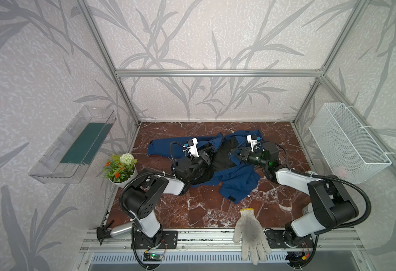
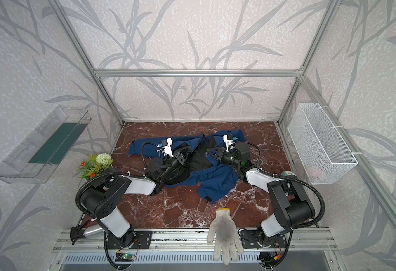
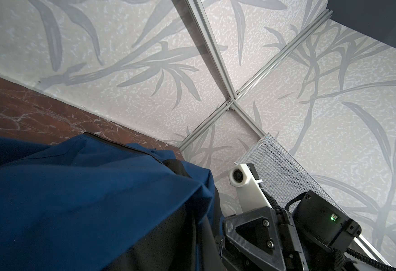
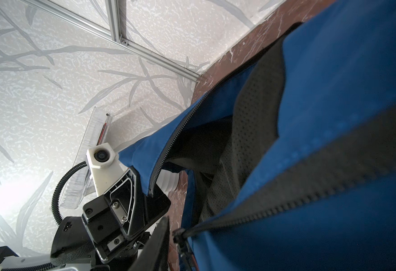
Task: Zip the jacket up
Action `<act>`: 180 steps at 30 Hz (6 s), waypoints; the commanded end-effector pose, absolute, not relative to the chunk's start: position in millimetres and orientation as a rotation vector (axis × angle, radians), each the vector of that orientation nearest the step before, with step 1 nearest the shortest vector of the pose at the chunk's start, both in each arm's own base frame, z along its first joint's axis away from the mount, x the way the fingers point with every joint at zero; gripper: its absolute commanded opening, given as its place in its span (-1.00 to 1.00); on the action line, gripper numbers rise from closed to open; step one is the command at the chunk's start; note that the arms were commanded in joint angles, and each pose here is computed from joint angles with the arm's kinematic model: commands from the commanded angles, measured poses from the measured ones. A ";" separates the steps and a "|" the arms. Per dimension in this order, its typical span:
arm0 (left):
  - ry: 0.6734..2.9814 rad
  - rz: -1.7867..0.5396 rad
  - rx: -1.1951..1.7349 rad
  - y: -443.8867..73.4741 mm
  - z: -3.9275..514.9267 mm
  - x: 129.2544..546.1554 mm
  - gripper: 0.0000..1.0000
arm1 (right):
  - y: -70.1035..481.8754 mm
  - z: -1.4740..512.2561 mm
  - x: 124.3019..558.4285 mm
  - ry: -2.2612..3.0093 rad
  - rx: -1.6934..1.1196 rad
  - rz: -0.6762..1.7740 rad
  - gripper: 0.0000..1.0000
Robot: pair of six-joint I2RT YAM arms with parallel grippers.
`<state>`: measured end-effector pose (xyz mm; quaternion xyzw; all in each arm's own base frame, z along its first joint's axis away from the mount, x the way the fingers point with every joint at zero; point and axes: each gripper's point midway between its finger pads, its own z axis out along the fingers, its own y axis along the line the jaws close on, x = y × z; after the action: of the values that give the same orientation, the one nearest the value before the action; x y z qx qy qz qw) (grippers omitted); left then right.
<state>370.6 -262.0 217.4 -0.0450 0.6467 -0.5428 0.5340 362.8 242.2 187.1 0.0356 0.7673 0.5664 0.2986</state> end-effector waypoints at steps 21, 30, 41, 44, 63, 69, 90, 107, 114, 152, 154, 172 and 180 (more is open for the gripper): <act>1.428 -1.346 -0.076 -263.6 257.0 365.9 -1.00 | 258.3 242.7 363.3 1.835 -0.032 1.603 -0.70; 1.346 -1.358 -0.043 -260.5 289.5 358.0 -1.00 | 259.9 258.1 346.7 1.911 -0.109 1.554 -1.00; 1.229 -1.436 0.024 -261.3 341.9 340.4 -1.00 | 253.0 317.8 287.1 1.972 -0.330 1.403 -1.00; 1.243 -1.432 0.070 -267.0 345.4 335.0 -1.00 | 244.3 315.9 282.2 2.065 -0.338 1.308 -1.00; 1.585 -1.001 0.096 -226.4 303.2 370.7 -1.00 | 81.6 305.8 285.9 2.223 0.251 0.804 -1.00; 1.605 -0.957 0.072 -212.8 298.9 374.6 -1.00 | 31.8 397.1 289.6 2.090 0.203 0.389 -1.00; 1.827 -0.743 -0.054 -153.1 210.8 343.6 -1.00 | 364.4 140.3 312.7 2.727 -0.532 1.068 -1.00; 1.834 -0.749 -0.148 -124.9 203.1 356.5 -1.00 | 393.6 128.9 358.3 2.561 -0.278 1.146 -0.87; 1.841 -0.727 -0.156 -119.8 196.7 363.9 -1.00 | 400.7 86.6 361.0 2.672 -0.214 0.932 -0.74; 1.865 -0.759 -0.190 -114.9 185.0 378.9 -1.00 | 398.5 51.1 413.7 2.657 -0.162 0.659 -0.05; 1.866 -0.755 -0.188 -114.6 184.8 379.3 -1.00 | 403.9 49.8 415.6 2.653 -0.169 0.681 -0.10; 1.908 -0.695 -0.306 -83.6 158.0 414.7 -1.00 | 375.5 0.3 450.8 2.599 -0.035 0.400 -0.61; 1.904 -0.709 -0.275 -85.5 166.2 424.2 -1.00 | 387.2 43.7 445.8 2.507 -0.088 0.598 -1.00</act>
<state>419.2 -85.4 152.7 -0.1268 0.8026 -0.2914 0.5048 449.4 393.5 28.7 -0.0292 0.9391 0.2084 0.2715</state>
